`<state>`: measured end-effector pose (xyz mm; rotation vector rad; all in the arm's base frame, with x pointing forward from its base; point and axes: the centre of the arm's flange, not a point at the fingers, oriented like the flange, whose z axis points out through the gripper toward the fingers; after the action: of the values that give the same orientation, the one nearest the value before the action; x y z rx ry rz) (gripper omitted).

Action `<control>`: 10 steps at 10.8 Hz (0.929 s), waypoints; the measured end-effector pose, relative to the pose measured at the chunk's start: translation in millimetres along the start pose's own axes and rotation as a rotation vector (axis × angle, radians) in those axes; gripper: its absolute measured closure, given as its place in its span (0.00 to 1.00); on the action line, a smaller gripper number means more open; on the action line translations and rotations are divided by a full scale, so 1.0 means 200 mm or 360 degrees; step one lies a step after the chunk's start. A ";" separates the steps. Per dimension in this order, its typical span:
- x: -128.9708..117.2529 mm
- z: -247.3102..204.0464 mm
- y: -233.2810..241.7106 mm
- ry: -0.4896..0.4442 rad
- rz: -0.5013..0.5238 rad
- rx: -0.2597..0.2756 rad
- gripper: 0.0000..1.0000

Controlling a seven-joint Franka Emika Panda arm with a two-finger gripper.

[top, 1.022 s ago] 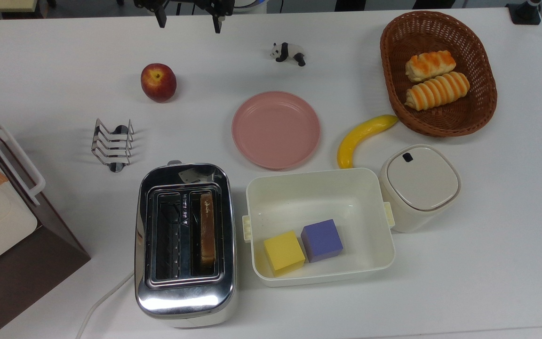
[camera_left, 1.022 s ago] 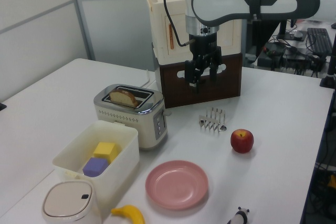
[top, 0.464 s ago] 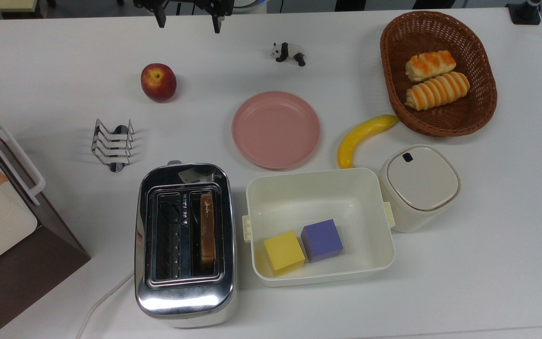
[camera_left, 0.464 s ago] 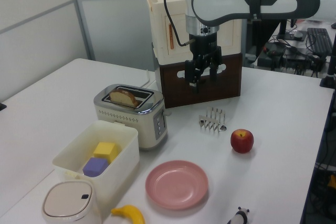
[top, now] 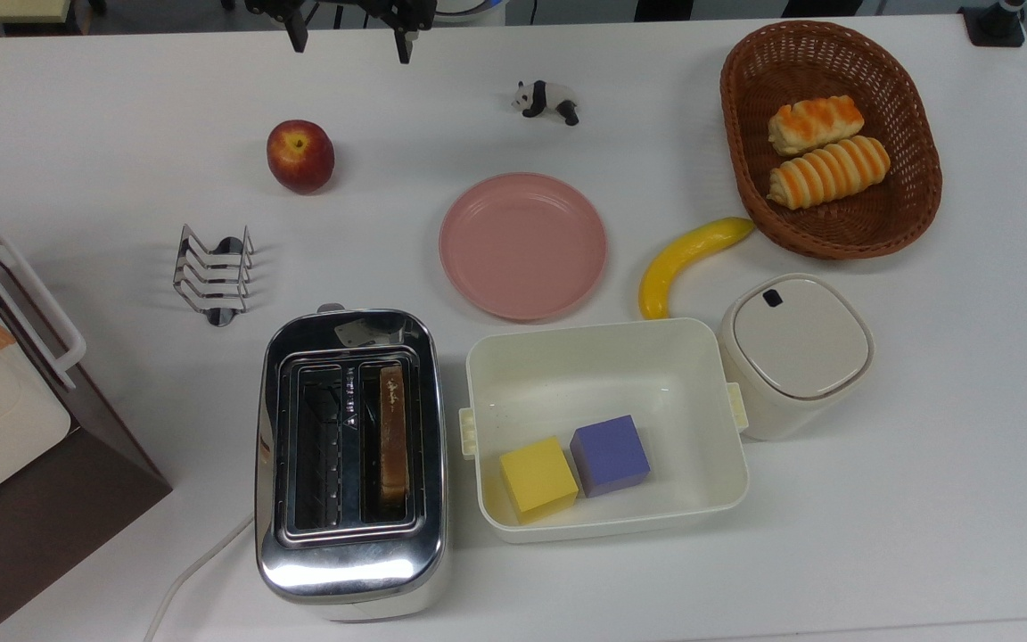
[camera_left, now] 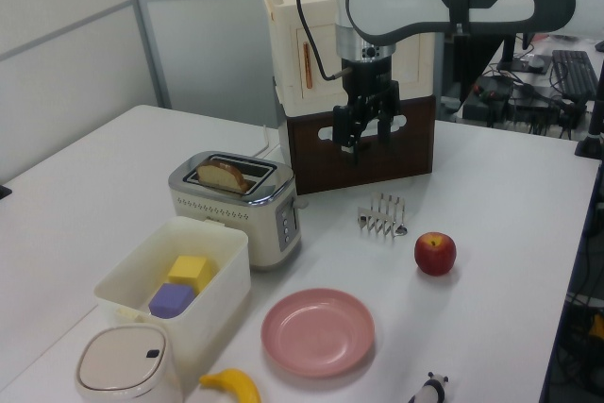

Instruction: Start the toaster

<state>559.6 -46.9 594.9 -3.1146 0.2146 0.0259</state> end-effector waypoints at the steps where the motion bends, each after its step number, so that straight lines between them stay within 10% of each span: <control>1: 0.00 0.00 0.00 0.0000 0.0001 0.0000 0.00; 5: 0.01 -0.01 0.03 0.0028 -0.0056 0.0001 0.16; 10: 0.17 0.04 0.03 0.0217 -0.0096 -0.0009 0.98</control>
<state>591.6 -56.4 585.6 -3.1288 0.1228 -0.1870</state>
